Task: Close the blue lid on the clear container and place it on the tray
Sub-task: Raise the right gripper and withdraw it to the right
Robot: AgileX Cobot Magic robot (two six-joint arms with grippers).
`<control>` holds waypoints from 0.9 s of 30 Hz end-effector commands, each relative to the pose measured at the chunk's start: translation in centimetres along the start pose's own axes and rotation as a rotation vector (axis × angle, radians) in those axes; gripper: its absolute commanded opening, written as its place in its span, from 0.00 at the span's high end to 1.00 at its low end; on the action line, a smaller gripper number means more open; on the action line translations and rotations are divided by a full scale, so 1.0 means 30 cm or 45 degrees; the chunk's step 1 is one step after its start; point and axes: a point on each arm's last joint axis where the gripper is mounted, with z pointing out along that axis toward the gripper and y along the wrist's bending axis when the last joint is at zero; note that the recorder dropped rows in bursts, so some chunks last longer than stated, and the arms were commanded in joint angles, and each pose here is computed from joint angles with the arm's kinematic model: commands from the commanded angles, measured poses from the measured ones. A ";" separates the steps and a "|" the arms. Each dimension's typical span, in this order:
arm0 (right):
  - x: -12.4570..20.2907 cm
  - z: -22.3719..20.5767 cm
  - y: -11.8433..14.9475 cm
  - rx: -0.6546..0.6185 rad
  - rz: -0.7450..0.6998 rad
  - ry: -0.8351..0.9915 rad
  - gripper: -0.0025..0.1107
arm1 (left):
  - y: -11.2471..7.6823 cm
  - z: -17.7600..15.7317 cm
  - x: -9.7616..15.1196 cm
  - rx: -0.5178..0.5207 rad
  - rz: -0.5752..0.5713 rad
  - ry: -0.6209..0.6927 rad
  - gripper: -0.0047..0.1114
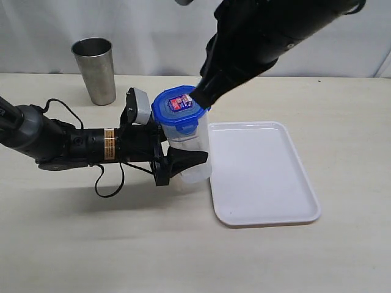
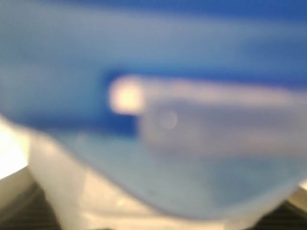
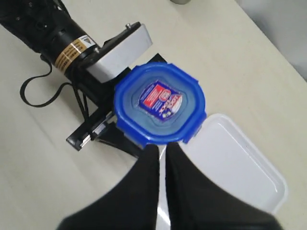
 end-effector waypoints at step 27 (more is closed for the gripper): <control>0.648 -0.384 0.198 0.155 0.284 -0.955 0.94 | -0.012 0.041 -0.005 -0.032 0.035 0.067 0.96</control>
